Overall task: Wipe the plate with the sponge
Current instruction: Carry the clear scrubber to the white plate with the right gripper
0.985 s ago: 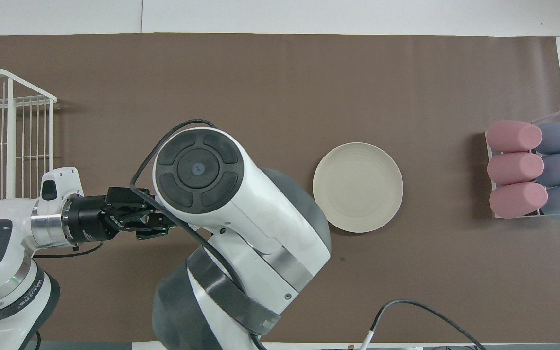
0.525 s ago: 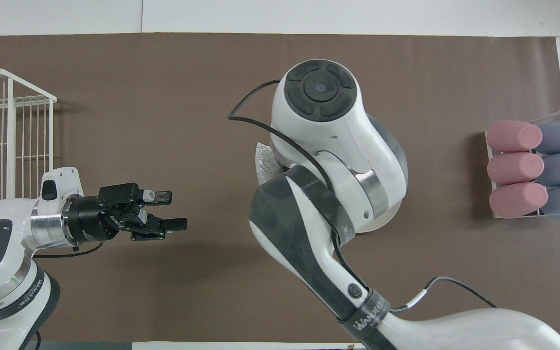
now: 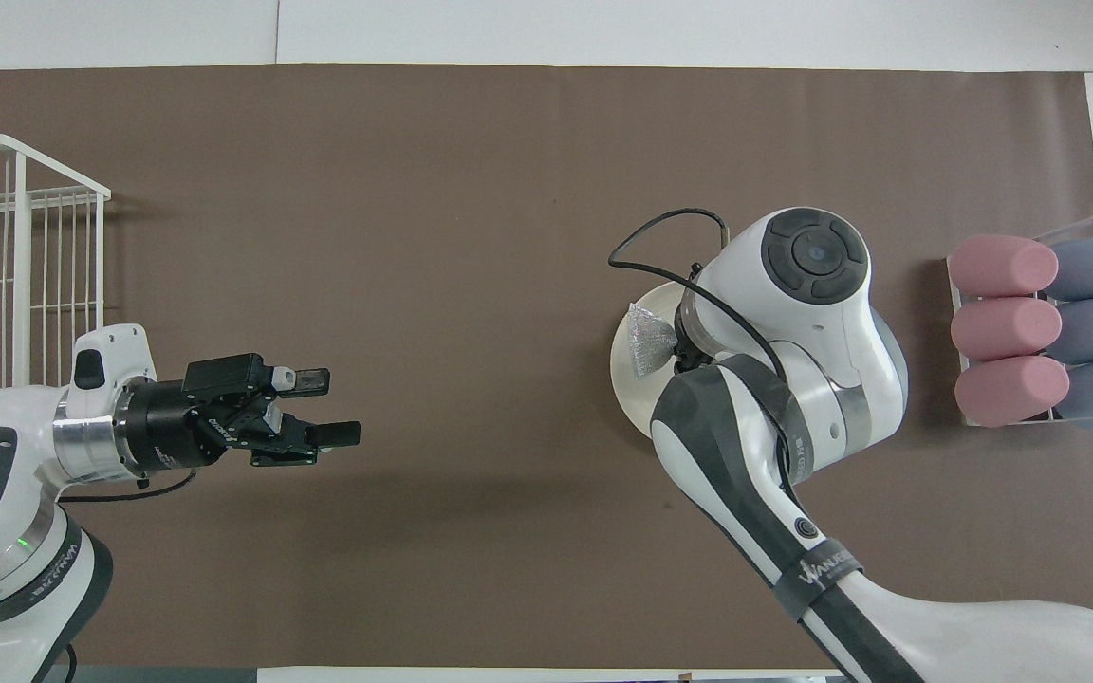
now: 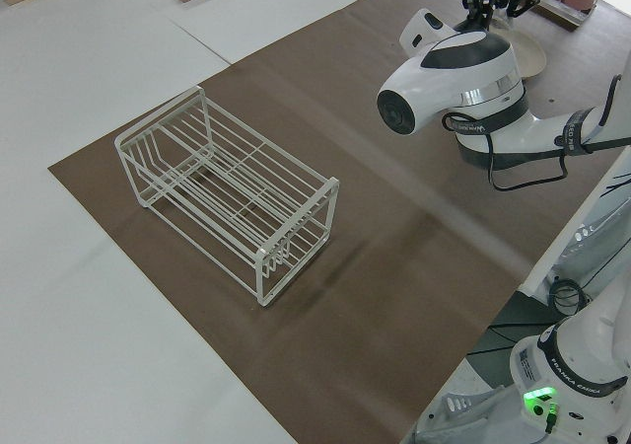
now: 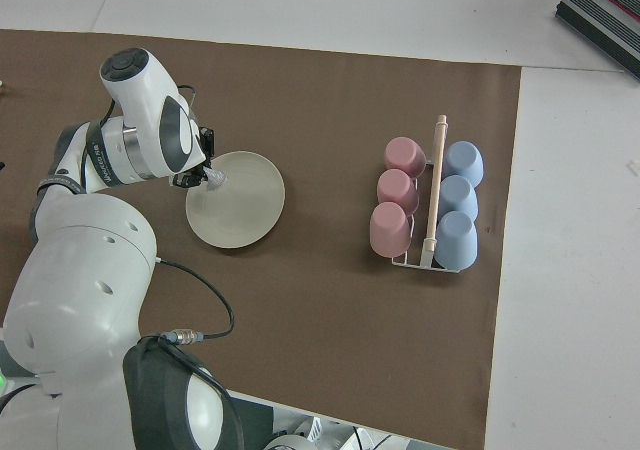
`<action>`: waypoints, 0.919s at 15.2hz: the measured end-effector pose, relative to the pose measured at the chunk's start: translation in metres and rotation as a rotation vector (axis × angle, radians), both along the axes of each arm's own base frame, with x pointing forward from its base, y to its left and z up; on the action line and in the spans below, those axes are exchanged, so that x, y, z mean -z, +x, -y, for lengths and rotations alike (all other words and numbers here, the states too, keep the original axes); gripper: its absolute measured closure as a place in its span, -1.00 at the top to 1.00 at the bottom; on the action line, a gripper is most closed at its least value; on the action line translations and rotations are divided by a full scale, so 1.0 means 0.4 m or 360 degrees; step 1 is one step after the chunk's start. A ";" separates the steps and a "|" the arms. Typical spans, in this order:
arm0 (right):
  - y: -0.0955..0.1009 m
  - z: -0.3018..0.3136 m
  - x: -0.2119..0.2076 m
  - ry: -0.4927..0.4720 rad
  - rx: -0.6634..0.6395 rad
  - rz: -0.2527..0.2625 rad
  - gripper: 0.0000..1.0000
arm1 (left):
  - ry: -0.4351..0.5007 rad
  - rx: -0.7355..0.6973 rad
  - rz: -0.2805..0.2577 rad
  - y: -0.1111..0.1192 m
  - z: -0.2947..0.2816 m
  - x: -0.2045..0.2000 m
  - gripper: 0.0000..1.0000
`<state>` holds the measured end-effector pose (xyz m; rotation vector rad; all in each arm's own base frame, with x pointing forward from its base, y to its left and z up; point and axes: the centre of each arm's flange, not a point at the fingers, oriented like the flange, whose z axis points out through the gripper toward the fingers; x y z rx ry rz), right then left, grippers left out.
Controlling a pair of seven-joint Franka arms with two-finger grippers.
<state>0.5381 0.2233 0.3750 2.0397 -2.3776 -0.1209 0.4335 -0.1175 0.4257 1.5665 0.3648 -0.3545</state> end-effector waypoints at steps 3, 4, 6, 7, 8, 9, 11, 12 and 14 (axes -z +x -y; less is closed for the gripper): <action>-0.029 0.097 0.053 -0.0007 0.0012 -0.0005 -0.75 | 0.0266 0.0034 0.0032 0.027 -0.015 -0.021 1.00; -0.025 0.140 0.061 -0.0004 0.0011 0.0004 -0.75 | 0.0343 0.0040 0.0034 0.040 -0.018 -0.042 1.00; -0.016 0.223 0.081 0.0009 0.0009 0.0064 -0.75 | 0.0526 0.0052 0.0055 0.066 -0.026 -0.094 1.00; -0.018 0.258 0.098 0.0013 0.0002 0.0101 -0.75 | 0.0630 0.0060 0.0066 0.080 -0.031 -0.125 1.00; -0.025 0.282 0.116 0.0015 -0.0003 0.0133 -0.75 | 0.0732 0.0072 0.0077 0.092 -0.035 -0.158 1.00; -0.030 0.295 0.129 0.0017 -0.0002 0.0168 -0.75 | 0.0828 0.0084 0.0092 0.103 -0.039 -0.191 1.00; -0.035 0.292 0.133 0.0023 -0.0004 0.0218 -0.75 | 0.1022 0.0106 0.0130 0.119 -0.044 -0.251 1.00; -0.035 0.285 0.129 0.0026 -0.0005 0.0231 -0.75 | 0.1136 0.0126 0.0157 0.123 -0.042 -0.277 1.00; -0.038 0.268 0.124 0.0031 0.0000 0.0239 -0.75 | 0.1373 0.0171 0.0213 0.127 -0.035 -0.314 1.00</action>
